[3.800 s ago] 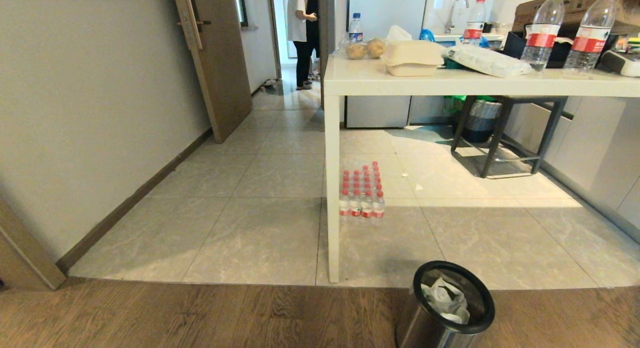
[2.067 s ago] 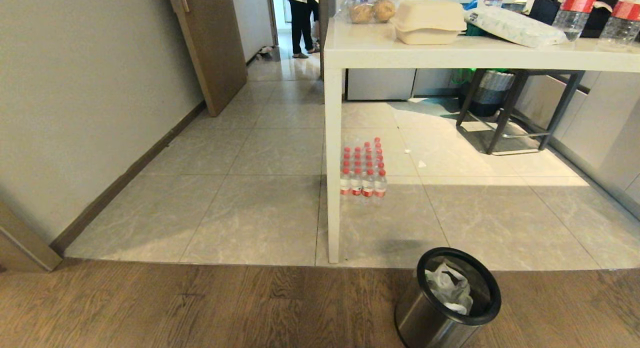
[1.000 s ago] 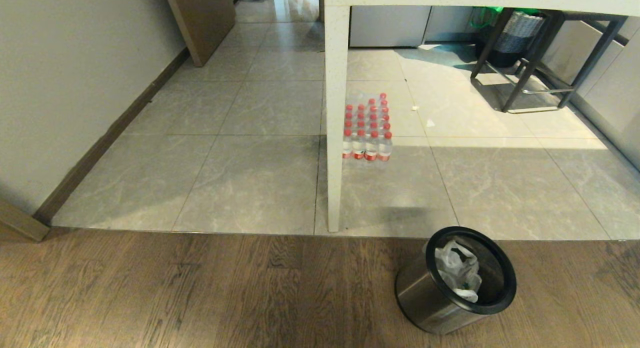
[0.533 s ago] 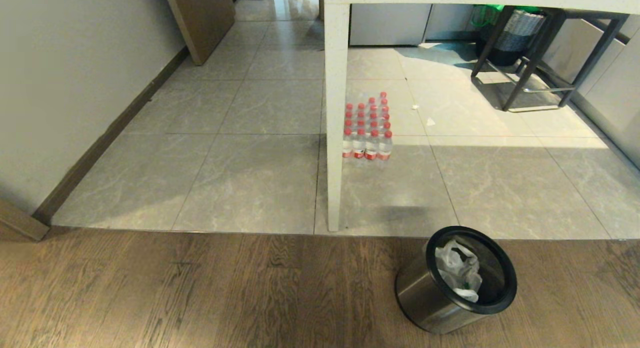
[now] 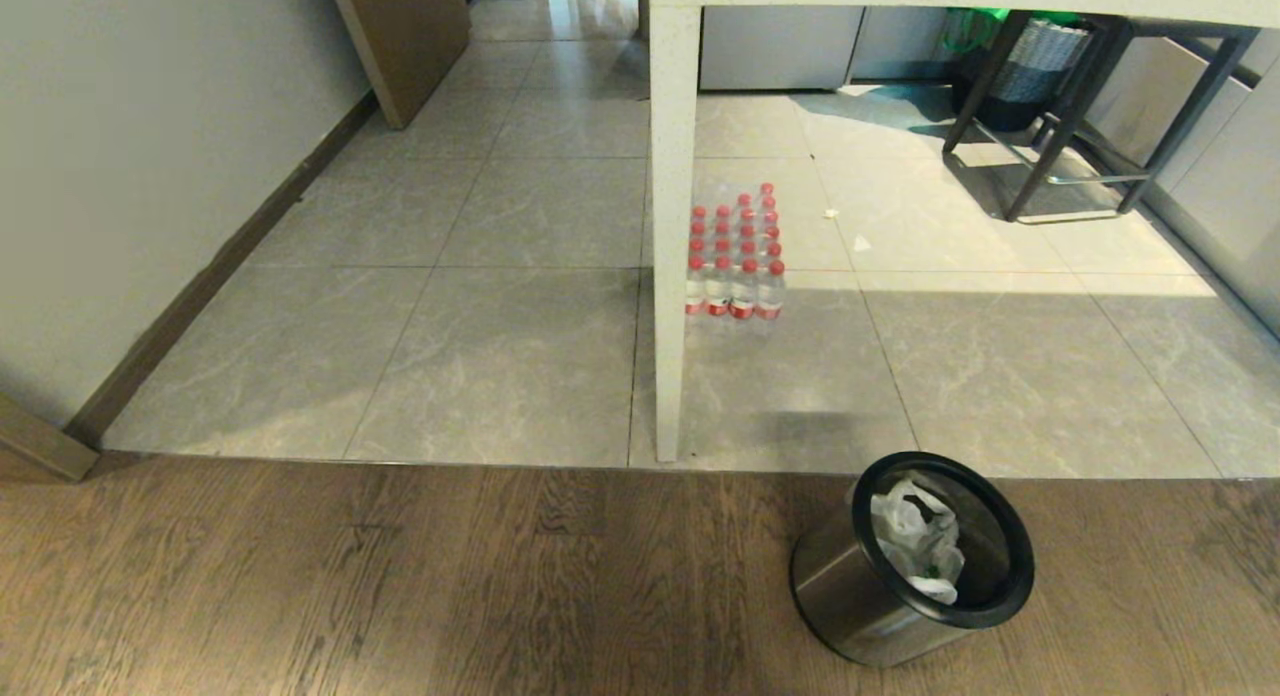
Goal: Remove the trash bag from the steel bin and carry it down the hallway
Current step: Place the outer trash can on the ground
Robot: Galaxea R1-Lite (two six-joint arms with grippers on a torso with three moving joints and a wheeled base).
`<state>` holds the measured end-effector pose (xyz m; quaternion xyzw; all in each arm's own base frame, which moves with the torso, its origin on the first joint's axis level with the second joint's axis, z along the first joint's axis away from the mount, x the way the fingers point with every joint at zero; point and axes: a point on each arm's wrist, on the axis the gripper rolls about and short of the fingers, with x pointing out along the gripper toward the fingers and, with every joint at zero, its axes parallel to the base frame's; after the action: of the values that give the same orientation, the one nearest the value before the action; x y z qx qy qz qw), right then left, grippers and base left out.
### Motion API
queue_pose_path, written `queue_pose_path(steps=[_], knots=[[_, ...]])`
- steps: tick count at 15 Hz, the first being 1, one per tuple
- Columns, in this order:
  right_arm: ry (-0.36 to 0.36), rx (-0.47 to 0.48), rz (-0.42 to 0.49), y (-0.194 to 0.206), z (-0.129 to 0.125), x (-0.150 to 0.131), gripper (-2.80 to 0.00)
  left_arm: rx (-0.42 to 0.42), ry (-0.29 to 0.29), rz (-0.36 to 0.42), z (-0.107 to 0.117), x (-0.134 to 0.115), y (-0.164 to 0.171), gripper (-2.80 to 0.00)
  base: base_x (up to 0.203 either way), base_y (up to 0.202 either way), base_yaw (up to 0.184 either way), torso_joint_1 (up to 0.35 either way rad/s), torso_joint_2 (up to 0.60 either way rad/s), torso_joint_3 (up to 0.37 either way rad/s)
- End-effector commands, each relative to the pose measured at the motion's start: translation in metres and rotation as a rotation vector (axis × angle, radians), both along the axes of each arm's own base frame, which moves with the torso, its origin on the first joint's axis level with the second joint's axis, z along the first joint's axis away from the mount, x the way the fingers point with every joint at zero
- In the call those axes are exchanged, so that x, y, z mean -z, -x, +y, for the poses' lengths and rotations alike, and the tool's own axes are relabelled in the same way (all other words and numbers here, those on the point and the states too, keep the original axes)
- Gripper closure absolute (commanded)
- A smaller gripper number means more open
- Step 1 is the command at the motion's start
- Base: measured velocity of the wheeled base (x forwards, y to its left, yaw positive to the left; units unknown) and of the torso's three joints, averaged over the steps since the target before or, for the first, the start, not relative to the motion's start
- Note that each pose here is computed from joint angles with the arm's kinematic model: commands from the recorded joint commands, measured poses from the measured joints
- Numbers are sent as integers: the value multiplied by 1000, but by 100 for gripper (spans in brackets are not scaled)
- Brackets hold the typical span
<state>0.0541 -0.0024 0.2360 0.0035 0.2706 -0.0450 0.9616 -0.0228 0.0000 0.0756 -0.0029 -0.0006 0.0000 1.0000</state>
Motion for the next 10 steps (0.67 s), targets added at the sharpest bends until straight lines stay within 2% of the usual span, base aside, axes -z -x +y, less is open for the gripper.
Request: queue_pose_path(steps=[1,3,6,7,8,10], knots=[[10,58,308,-92,-4,24,0,0,0,0,0,0,0,0,0,0,0,0,0,0],[19,145,389,-152,-11,51,0,0,0,0,0,0,0,0,0,0,0,0,0,0],[8,261,399,-207,-32,93,0,0,0,0,0,0,0,0,0,0,0,0,0,0],[-18,282,369,-218,-41,103,-280,0,0,0,0,0,0,0,0,0,0,0,0,0],[-57,267,343,-227,-48,113,-280,0,0,1,0,0,0,0,0,0,0,0,0,0],[-79,235,320,-240,-52,132,-280,0,0,0,0,0,0,0,0,0,0,0,0,0]])
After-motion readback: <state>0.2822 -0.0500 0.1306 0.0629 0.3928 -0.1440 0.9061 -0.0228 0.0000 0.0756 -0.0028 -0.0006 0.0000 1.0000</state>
